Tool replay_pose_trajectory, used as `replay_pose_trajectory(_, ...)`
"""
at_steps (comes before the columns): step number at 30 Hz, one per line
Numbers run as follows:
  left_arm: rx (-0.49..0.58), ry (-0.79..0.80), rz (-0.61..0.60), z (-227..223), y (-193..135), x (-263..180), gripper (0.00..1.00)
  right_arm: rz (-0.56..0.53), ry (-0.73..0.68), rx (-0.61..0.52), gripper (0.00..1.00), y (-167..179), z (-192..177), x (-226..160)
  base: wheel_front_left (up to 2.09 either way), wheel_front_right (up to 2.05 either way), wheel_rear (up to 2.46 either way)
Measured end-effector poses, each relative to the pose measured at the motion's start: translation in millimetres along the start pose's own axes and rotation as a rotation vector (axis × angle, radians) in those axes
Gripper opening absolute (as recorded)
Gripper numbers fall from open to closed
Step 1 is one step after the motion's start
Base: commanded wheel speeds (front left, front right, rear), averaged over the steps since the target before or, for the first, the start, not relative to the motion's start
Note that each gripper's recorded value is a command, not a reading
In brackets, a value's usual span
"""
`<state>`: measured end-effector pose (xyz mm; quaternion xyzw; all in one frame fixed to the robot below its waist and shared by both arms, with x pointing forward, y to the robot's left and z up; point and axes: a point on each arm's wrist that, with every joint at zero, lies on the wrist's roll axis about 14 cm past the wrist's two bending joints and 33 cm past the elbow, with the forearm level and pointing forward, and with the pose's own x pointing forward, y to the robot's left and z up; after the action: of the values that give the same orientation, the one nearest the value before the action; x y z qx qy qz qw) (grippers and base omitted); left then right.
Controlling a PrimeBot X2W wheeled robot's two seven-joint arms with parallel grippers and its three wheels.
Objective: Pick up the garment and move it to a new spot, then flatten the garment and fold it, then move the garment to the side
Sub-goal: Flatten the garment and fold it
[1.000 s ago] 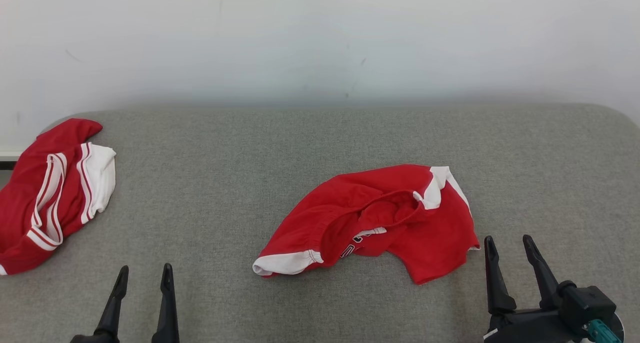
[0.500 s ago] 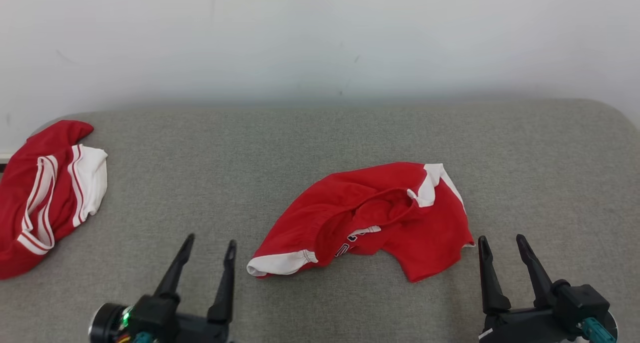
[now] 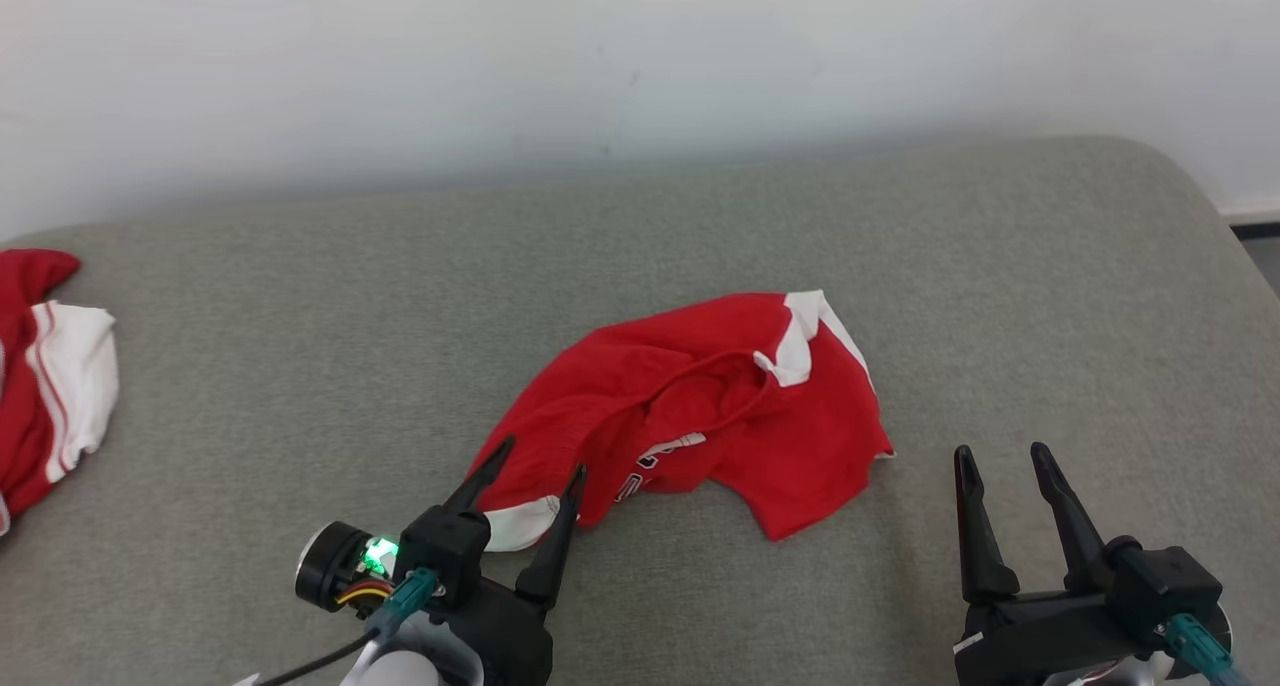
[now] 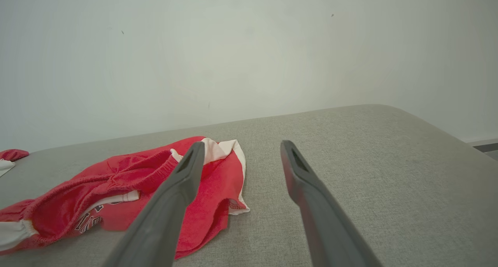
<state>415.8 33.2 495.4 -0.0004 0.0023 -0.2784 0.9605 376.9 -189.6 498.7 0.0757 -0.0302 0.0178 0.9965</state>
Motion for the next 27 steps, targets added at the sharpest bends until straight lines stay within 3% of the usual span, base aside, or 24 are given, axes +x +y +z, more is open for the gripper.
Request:
replay_pose_trajectory(11,0.005,0.25,-0.022,-71.7,-2.4,17.1,1.0,-0.09,0.021,0.001,1.0,-27.3,-6.4,-5.4,0.0,0.0,0.0)
replay_pose_trajectory(12,0.0,0.26,-0.023,-75.2,-2.4,17.7,0.65,-0.097,0.022,0.0,1.0,-29.4,-6.9,-6.4,0.0,0.0,0.0)
replay_pose_trajectory(13,0.0,0.268,-0.027,-78.1,-3.3,18.1,0.41,-0.102,0.024,0.0,1.0,-30.7,-7.3,-7.0,0.0,0.0,0.0)
replay_pose_trajectory(14,-0.004,0.27,-0.029,-79.7,-4.2,18.8,0.0,-0.107,0.025,0.0,1.0,-32.0,-7.5,-7.7,0.0,0.0,0.0)
replay_pose_trajectory(20,-0.024,0.195,-0.058,-58.3,-14.3,32.5,0.0,-0.115,0.016,0.001,1.0,-34.3,-4.7,-8.5,0.0,0.0,0.0)
replay_pose_trajectory(27,-0.028,0.001,-0.236,20.4,-73.5,62.5,0.0,-0.104,0.0,0.007,1.0,-30.4,-0.1,-6.6,0.0,0.0,0.0)
